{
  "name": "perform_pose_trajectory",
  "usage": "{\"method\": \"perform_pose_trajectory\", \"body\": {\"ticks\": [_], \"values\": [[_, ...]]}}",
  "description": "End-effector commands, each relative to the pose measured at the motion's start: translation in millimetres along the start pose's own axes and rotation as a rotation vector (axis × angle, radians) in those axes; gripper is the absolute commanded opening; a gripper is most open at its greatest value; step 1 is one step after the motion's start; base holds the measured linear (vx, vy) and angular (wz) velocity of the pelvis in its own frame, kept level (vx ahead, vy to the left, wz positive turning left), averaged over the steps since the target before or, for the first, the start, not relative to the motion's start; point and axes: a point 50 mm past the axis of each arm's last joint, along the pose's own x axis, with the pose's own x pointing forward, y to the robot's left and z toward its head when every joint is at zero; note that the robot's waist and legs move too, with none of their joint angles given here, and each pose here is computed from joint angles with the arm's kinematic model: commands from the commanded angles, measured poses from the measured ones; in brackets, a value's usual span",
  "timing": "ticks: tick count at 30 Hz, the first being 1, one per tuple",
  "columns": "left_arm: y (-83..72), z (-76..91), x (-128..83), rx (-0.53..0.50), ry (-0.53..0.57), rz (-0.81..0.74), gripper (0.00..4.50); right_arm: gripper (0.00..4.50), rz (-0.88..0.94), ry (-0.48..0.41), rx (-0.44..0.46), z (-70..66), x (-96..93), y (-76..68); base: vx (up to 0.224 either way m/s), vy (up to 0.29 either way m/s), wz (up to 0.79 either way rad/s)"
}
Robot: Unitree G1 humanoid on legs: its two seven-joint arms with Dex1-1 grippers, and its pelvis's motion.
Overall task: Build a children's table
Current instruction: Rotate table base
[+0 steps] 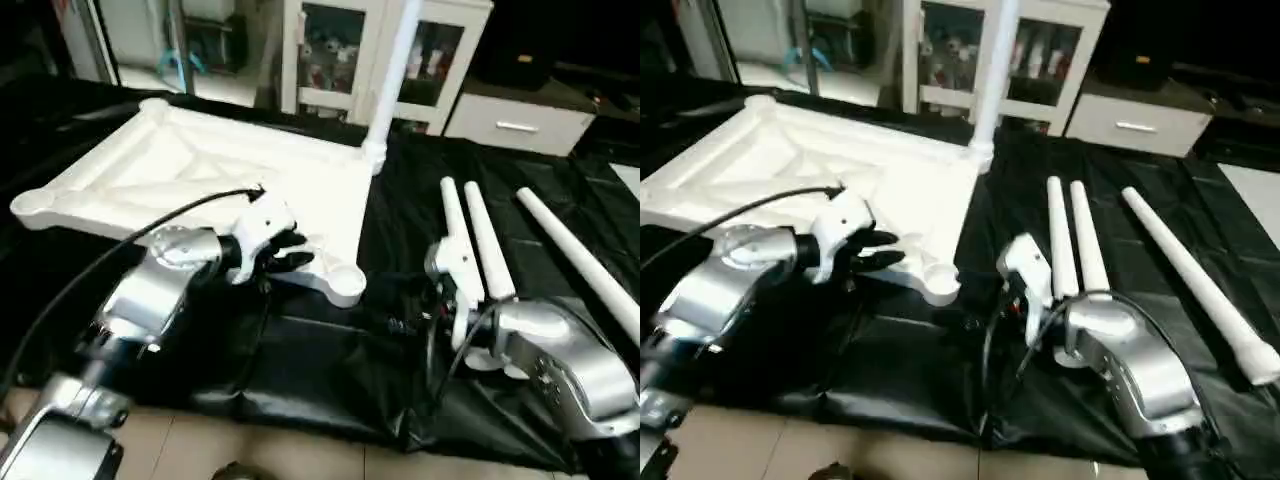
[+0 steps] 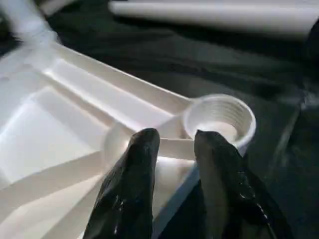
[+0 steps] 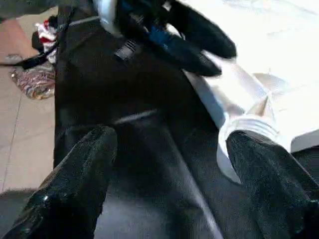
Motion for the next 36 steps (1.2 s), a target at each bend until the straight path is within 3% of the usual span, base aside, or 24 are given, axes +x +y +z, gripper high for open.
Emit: {"method": "perform_pose_trajectory", "body": {"ticks": [1,8,10,15,20,21,25,27,32,36], "values": [[0.9,0.9,9.8,0.034,0.023,-0.049,1.87,3.80,0.005,0.008,-0.024,2.8,-3.1,1.5,0.000,0.000,0.00],[12.2,-9.8,20.1,0.075,0.086,-0.089,2.33,3.80,-0.002,0.027,-0.026,0.8,-8.7,2.7,0.000,0.000,0.00],[16.4,-16.5,20.8,0.105,0.137,-0.089,2.70,3.80,0.009,0.047,-0.032,-0.7,-10.5,5.0,0.000,0.000,0.00],[22.5,-29.8,17.5,0.165,0.260,-0.114,2.74,3.80,0.019,0.063,-0.037,-2.3,-12.2,8.0,0.000,0.000,0.00],[27.6,-29.7,16.9,0.162,0.273,-0.143,2.74,3.80,0.010,0.065,-0.043,-2.3,-12.8,6.8,0.000,0.000,0.00],[29.5,-28.1,18.4,0.161,0.259,-0.124,2.46,3.80,0.009,0.065,-0.045,-1.9,-12.5,6.7,0.000,0.000,0.00],[33.4,-25.0,21.7,0.115,0.228,-0.079,2.33,3.80,0.010,0.065,-0.047,-1.5,-11.3,6.6,0.000,0.000,0.00],[33.0,-26.1,22.1,0.089,0.238,-0.091,1.98,3.80,0.010,0.066,-0.048,-1.7,-11.0,6.6,0.000,0.000,0.00],[27.5,-25.1,26.1,0.030,0.197,-0.135,1.67,3.80,0.008,0.071,-0.046,-3.5,-11.2,6.4,0.000,0.000,0.00],[24.7,-33.7,27.6,0.026,0.238,-0.117,1.29,3.80,0.006,0.076,-0.048,-4.5,-9.2,5.9,0.000,0.000,0.00]]}}
